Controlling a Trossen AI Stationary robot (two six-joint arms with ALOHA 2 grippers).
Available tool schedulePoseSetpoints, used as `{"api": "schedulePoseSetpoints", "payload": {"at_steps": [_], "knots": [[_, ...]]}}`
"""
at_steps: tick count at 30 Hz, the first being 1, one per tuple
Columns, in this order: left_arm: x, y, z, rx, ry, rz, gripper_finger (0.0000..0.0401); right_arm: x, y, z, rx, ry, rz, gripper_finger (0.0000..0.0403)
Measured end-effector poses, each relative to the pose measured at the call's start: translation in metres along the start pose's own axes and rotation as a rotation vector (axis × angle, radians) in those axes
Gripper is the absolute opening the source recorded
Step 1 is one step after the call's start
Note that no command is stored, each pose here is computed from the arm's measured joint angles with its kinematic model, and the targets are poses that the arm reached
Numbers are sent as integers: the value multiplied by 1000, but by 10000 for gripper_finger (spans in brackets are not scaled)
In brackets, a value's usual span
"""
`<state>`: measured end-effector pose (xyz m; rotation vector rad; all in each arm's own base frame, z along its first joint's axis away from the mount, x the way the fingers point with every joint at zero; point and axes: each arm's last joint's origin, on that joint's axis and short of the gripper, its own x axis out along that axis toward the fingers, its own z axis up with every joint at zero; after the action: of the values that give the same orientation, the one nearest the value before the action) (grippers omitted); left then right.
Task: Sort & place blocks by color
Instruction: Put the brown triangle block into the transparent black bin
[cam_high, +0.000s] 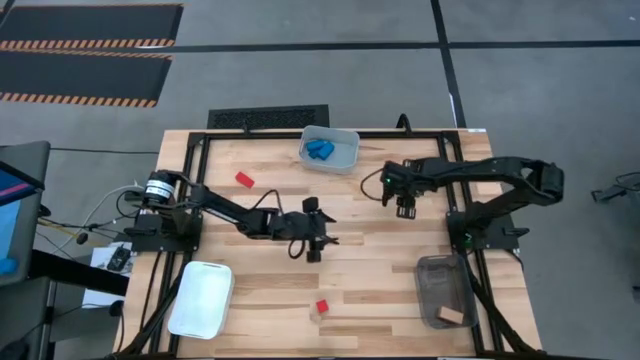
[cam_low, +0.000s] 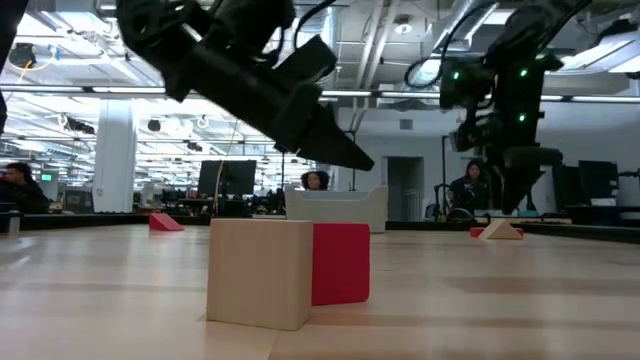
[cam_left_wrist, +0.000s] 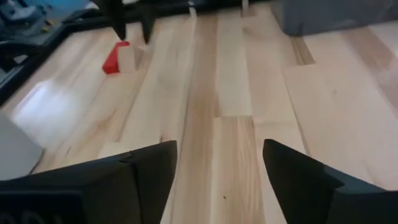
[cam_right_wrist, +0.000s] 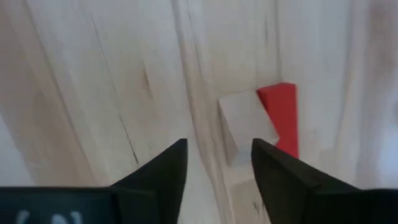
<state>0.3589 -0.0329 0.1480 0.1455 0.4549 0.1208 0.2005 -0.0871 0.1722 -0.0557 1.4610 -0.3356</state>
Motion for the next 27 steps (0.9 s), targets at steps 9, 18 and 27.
{"api": "schedulePoseSetpoints", "payload": {"at_steps": [9,18,27], "knots": [[-7,2,-23,-24,31,53,242,20,-29,-1,20,35,-15,254],[-7,2,-22,-26,19,53,242,35,-36,-1,7,75,-2,241],[-7,2,-22,-38,16,51,241,40,-27,9,-14,98,-8,207]]}}
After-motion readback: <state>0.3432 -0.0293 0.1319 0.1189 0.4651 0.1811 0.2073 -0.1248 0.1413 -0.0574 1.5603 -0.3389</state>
